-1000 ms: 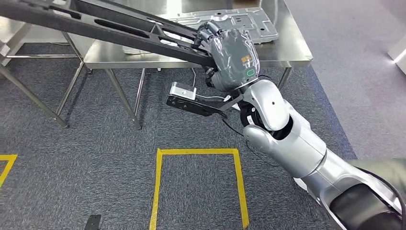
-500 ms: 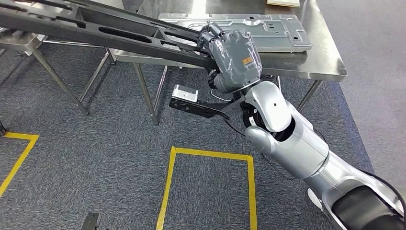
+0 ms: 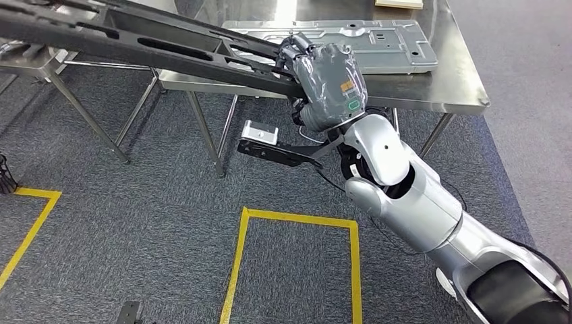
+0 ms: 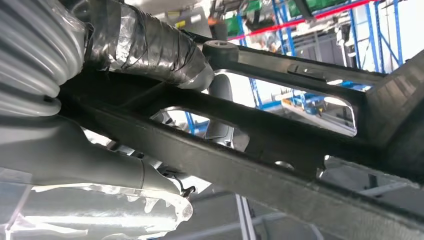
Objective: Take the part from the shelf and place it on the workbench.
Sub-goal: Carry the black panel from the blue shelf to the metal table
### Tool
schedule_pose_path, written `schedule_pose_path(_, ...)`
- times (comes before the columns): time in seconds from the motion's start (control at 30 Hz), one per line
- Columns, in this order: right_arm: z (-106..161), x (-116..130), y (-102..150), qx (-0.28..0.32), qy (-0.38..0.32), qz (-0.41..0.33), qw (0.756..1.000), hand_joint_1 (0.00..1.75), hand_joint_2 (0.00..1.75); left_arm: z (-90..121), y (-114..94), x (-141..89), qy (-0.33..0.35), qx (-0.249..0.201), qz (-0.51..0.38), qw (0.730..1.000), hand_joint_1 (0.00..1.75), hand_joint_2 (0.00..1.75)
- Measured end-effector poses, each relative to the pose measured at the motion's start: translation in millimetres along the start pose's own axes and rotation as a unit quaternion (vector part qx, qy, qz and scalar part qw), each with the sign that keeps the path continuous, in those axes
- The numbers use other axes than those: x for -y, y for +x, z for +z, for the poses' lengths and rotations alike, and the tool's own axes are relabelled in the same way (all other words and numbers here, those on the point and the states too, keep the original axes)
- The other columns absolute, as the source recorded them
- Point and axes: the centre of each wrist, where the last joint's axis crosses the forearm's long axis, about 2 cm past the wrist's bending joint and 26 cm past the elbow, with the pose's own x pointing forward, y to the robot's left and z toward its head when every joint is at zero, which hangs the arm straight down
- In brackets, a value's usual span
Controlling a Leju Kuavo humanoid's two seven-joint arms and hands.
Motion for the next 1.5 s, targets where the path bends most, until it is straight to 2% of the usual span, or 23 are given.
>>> schedule_pose_path(1.5, -2.7, 5.2, -7.2, -0.037, 0.016, 0.018, 0.999, 1.75, 1.75, 1.3, -2.4, 4.7, -0.008, 0.014, 0.014, 1.0, 0.0, 1.75)
